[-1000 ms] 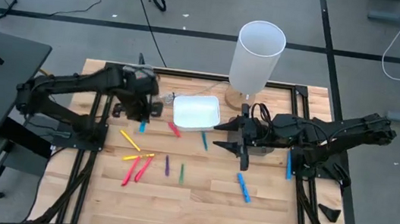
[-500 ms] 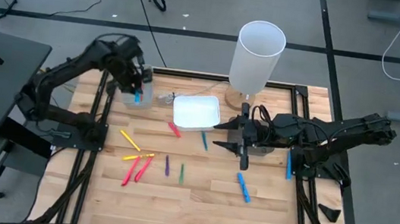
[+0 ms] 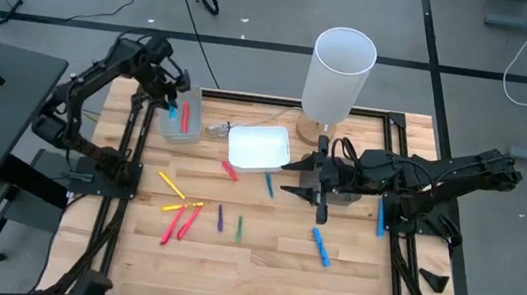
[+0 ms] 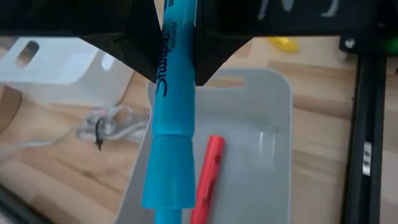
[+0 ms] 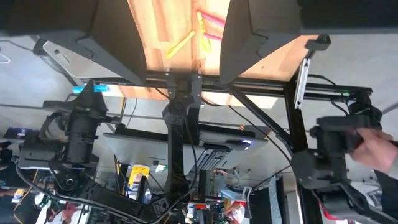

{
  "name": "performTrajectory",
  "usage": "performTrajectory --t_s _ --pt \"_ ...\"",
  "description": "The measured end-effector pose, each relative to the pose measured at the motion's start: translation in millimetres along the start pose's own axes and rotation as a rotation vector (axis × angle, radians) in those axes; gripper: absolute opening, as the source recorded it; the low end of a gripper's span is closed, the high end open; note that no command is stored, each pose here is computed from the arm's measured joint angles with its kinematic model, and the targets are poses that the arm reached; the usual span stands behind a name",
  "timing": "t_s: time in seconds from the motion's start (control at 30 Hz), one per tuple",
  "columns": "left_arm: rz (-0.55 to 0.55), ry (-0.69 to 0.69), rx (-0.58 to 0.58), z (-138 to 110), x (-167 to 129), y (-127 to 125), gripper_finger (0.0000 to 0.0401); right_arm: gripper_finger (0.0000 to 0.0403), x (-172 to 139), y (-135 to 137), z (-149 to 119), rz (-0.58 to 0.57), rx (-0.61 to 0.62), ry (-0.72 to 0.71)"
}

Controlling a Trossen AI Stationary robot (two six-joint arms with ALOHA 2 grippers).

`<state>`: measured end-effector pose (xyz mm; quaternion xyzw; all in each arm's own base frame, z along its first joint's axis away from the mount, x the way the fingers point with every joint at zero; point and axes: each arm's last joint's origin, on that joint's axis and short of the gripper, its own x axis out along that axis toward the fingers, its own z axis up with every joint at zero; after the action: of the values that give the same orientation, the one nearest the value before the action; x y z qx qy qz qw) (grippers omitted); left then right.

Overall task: Pick & Place Markers
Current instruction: Put the middle blue highlighter pen into the gray bin

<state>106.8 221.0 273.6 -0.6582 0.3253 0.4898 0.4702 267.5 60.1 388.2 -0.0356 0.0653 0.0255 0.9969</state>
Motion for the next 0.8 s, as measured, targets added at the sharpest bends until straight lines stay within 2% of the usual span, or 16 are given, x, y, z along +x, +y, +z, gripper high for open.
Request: performTrajectory --t_s 0.3,0.53,0.8 --pt "0.01 -0.077 0.027 16.0 9.8 -4.1 0.0066 0.0204 0.0 -0.1 0.0 0.0 0.031 0.0" --pt "0.061 -0.128 0.128 26.9 35.9 -20.3 0.0066 0.0204 0.0 0.0 0.0 0.0 0.031 0.0" --pt "0.124 -0.211 0.168 44.3 63.0 -30.0 0.0066 0.0204 0.0 0.0 -0.1 0.0 0.03 0.001"
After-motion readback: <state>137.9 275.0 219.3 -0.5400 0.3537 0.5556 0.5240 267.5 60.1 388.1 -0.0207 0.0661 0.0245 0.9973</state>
